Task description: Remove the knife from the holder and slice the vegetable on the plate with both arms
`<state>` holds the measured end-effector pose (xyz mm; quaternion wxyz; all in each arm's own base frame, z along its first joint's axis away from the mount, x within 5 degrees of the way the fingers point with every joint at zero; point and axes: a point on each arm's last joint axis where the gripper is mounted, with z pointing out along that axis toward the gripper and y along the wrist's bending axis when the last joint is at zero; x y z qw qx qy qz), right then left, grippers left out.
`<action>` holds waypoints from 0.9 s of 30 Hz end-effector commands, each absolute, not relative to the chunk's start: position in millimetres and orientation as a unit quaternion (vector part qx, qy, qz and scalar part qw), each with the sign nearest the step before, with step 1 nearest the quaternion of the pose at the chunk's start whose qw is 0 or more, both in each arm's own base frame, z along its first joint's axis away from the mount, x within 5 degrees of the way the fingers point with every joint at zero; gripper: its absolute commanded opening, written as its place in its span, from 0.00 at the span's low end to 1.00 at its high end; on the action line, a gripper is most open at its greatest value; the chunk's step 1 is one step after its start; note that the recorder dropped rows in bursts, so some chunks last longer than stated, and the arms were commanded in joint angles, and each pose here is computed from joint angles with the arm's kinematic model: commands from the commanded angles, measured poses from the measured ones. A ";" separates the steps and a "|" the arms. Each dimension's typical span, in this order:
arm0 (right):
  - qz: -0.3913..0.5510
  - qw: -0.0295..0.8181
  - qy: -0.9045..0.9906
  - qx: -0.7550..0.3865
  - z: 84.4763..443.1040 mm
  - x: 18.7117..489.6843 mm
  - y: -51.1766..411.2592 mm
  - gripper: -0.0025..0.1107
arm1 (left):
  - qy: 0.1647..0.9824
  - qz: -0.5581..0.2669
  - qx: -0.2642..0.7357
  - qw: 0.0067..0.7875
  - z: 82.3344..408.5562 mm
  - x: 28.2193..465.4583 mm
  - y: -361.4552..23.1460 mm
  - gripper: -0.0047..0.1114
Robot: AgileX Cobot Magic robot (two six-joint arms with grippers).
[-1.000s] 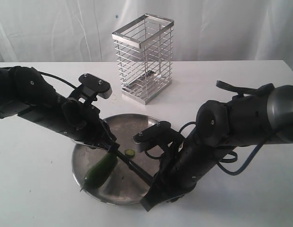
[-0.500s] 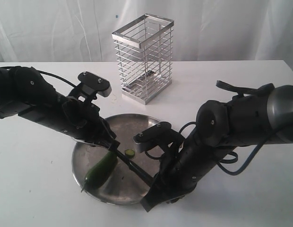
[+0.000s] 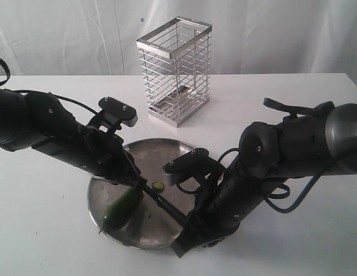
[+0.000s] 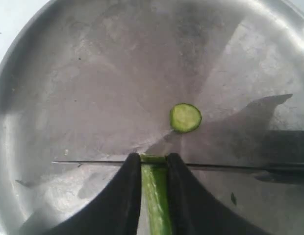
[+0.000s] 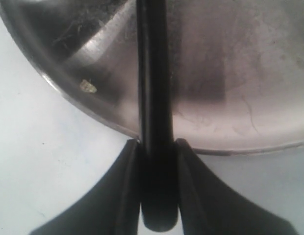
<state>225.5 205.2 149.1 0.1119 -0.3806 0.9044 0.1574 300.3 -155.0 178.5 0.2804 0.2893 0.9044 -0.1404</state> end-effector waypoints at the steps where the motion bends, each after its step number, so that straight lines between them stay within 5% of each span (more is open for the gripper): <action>1: 0.157 0.110 0.903 -0.384 149.3 225.3 205.5 0.02 | 0.908 -0.140 0.275 0.282 173.4 304.9 -155.8 0.25; 12: 0.154 0.088 0.901 -0.395 148.4 221.5 203.6 0.02 | 0.924 -0.127 0.270 0.237 133.7 310.2 -156.7 0.25; 27: 0.153 0.083 0.901 -0.397 148.2 220.7 203.2 0.02 | 0.904 -0.134 0.274 0.298 178.1 306.2 -154.9 0.25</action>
